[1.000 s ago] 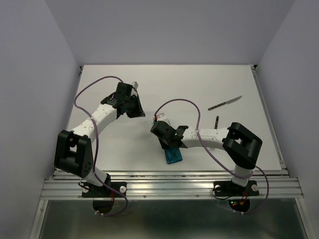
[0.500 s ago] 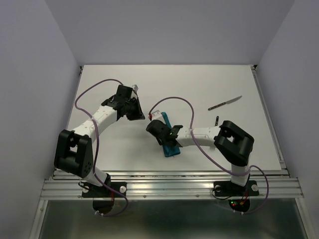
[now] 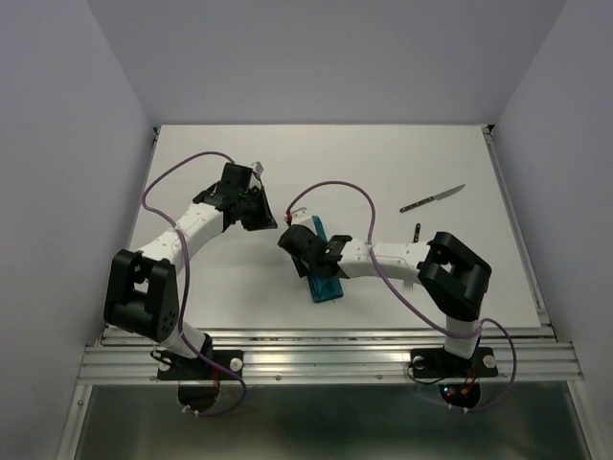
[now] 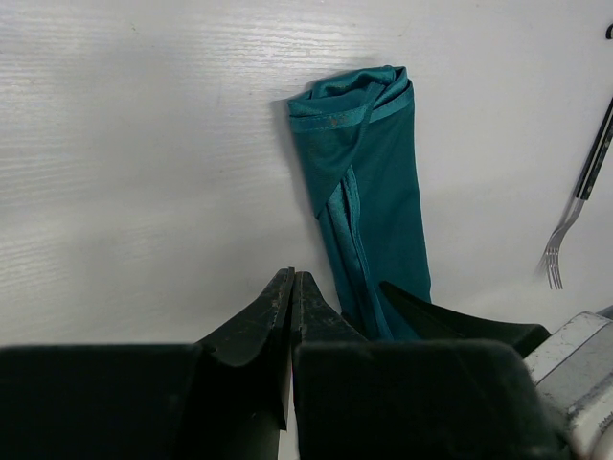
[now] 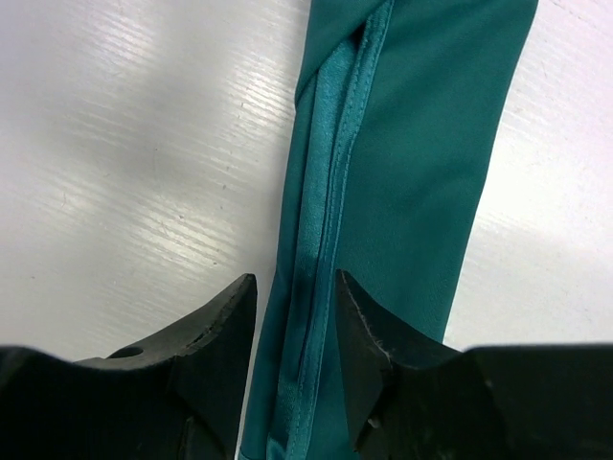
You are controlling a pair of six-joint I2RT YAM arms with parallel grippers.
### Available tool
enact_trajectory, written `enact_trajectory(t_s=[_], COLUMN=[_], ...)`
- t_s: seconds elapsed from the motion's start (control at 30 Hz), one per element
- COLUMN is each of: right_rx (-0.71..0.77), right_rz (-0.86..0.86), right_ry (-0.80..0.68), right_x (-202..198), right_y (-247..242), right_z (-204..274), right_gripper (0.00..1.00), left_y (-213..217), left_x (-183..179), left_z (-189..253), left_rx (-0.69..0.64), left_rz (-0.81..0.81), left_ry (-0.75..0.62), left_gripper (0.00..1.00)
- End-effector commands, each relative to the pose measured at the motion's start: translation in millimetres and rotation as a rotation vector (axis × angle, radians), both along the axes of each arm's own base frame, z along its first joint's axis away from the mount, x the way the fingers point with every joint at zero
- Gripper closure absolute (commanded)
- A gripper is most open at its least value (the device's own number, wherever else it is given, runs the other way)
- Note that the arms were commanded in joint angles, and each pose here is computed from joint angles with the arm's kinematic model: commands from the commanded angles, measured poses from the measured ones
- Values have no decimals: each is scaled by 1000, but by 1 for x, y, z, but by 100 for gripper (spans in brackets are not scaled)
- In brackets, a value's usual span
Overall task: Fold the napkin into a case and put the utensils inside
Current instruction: Pick up the smaller rectangle-folded napkin from the center of the board.
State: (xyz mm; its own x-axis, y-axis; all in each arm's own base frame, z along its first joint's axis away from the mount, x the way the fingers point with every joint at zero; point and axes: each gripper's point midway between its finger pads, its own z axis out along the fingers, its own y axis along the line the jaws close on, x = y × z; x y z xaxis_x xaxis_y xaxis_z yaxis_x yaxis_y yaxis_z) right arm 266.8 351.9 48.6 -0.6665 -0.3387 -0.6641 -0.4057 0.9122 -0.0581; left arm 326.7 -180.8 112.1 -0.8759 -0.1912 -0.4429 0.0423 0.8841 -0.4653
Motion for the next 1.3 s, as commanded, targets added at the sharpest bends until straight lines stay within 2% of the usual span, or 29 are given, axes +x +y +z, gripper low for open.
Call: enact_trajectory(t_s=[0.0,0.37,0.83,0.93,0.97,1.03,1.1,1.17,1.27], right_rx=[44,6,-44,-64,-65,-66,-58,-39,-4], right_rz=[-45,-66,-46,-53,-59,-64,-63,-54,-22], right_ry=[-8,13,39,50,53,46,46,42,32], right_x=[-1,0,1,1,1,2,3,3,3], right_y=[2,1,14,13,13,13,15,18,23], right_z=[24,15,-11,-22,-24,-26,-25,-21,-12], right_gripper=[56,53,57,65,73,83,87,99,99], left_y=[-1,-1,2,4,5,8,12,13,18], left_x=[2,2,0,0,-1,-1,-1,-1,-1], left_z=[7,6,5,6,5,5,4,5,7], left_rx=[-11,-8,0,2,4,5,6,2,0], left_rz=[-20,-22,-17,-14,-13,-6,3,7,18], left_ry=[-35,-32,-33,-35,-34,-34,-33,-35,-39], left_gripper=[88,88,88,88,88,88,88,88,88])
